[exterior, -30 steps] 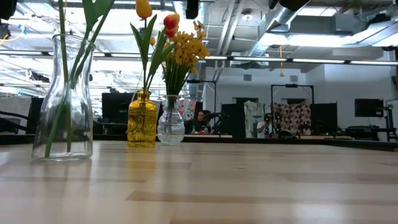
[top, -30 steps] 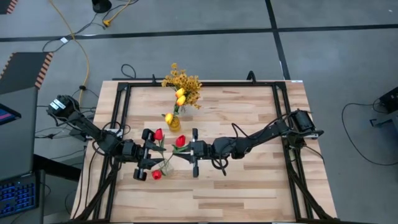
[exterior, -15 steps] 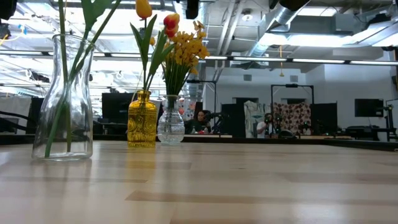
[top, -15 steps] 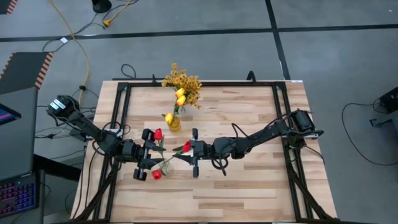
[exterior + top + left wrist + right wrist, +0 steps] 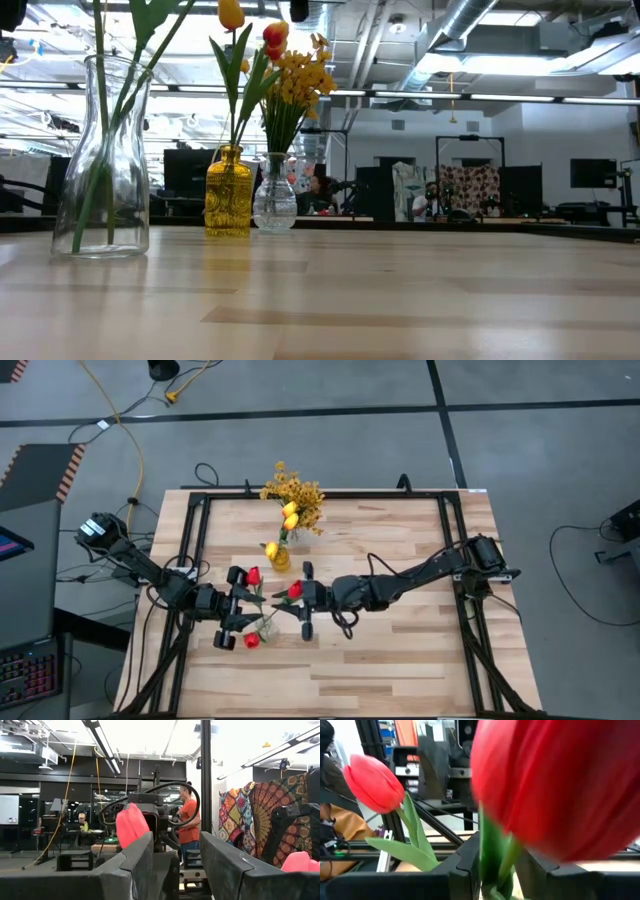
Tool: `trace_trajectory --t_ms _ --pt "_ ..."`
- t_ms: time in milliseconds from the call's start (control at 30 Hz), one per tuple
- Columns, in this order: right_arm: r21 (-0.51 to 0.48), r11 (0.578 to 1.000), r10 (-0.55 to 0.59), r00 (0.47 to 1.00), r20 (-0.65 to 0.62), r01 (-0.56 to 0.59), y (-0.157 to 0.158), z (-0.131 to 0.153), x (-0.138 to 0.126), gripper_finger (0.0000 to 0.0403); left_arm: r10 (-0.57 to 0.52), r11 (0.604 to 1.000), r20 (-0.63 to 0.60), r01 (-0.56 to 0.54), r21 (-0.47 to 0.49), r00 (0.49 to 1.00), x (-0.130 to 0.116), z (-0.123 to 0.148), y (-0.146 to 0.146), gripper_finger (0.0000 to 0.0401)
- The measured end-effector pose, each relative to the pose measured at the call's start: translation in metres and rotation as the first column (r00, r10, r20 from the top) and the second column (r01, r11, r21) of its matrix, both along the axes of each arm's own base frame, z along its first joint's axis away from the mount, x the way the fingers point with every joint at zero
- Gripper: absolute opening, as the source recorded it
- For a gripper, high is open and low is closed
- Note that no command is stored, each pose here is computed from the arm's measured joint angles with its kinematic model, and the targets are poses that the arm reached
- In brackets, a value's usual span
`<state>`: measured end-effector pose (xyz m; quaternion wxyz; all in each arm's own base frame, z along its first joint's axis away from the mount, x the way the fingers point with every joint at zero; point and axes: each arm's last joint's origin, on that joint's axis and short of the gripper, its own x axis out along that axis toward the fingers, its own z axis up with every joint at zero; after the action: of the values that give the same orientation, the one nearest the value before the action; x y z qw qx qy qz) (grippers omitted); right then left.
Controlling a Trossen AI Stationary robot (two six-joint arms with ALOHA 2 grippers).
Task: Sort flowers into vase by color
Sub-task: Put the red tulip into the bottom transparent vase
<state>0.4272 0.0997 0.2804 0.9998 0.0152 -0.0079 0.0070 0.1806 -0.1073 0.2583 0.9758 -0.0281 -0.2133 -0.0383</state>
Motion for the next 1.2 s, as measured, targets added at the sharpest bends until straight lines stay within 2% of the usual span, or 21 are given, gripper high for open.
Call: trace_trajectory --t_ms 467,733,1200 --pt "0.020 0.999 -0.027 1.000 -0.008 0.027 -0.013 0.002 0.004 0.0129 0.000 1.000 0.020 0.000 -0.013 1.000 -0.001 0.002 0.001 0.0146" --pt "-0.013 0.997 0.076 0.997 -0.022 -0.076 -0.009 0.000 0.003 0.0132 0.001 1.000 0.033 -0.001 -0.022 0.999 -0.009 0.011 0.006 0.0146" --pt "0.002 0.997 0.071 0.997 -0.029 -0.071 -0.011 0.000 0.004 0.0242 0.004 1.000 0.016 -0.004 -0.015 1.000 -0.029 0.027 0.020 0.0146"
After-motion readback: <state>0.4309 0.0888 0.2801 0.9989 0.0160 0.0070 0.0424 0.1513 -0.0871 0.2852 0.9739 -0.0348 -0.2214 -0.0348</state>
